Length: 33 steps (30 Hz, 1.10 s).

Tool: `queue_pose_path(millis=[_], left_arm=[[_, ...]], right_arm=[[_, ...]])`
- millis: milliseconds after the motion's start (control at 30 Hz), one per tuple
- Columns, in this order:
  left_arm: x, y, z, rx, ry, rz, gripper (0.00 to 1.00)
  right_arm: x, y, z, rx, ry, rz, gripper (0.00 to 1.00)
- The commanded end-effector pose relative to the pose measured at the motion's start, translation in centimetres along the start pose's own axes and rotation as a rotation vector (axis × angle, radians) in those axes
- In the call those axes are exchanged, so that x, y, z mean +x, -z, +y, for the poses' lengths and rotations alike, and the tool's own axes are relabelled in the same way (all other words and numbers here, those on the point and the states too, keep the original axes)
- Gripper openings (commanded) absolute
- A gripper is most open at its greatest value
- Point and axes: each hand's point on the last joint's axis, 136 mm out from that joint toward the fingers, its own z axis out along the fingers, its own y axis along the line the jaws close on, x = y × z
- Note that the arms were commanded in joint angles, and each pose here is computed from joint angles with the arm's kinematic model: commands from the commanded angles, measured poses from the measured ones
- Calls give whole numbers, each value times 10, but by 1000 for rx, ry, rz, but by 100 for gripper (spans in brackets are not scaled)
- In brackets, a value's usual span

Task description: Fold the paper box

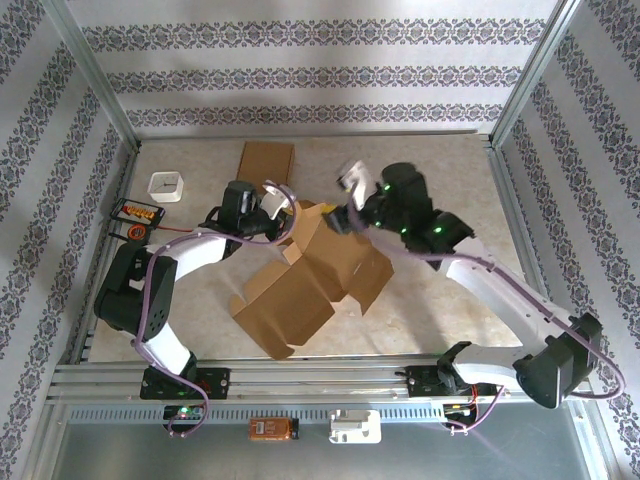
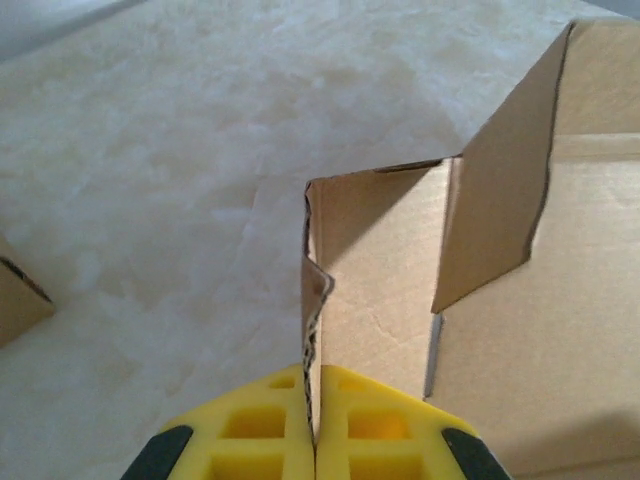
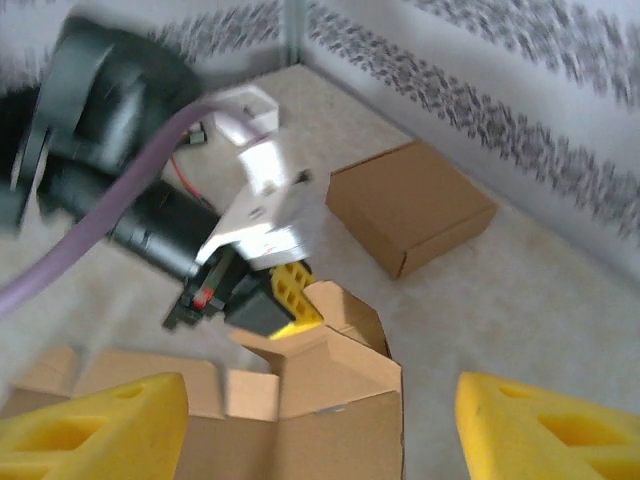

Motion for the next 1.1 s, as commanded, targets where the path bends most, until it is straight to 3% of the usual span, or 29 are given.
queue_pose_path(millis=[0,133,333,567,1067], left_arm=[[-44,10,1,-10,-184,-182,0],[-45,11,-4,-7,-234,-247,0],[-48,13,-8,-5,-265,-338,0],[-45,6,-9,18,-241,-351,0],[-41,2,-4,4,-213,-342,0]], right_arm=[[11,5,-8,-133,-488,65,70],[26,2,-42,-141,-685,96,70],[69,-11,-53,-139,-784,159,68],[95,-31,-21,-277,-843,237,55],[131,-69,2,-257,-842,349,46]])
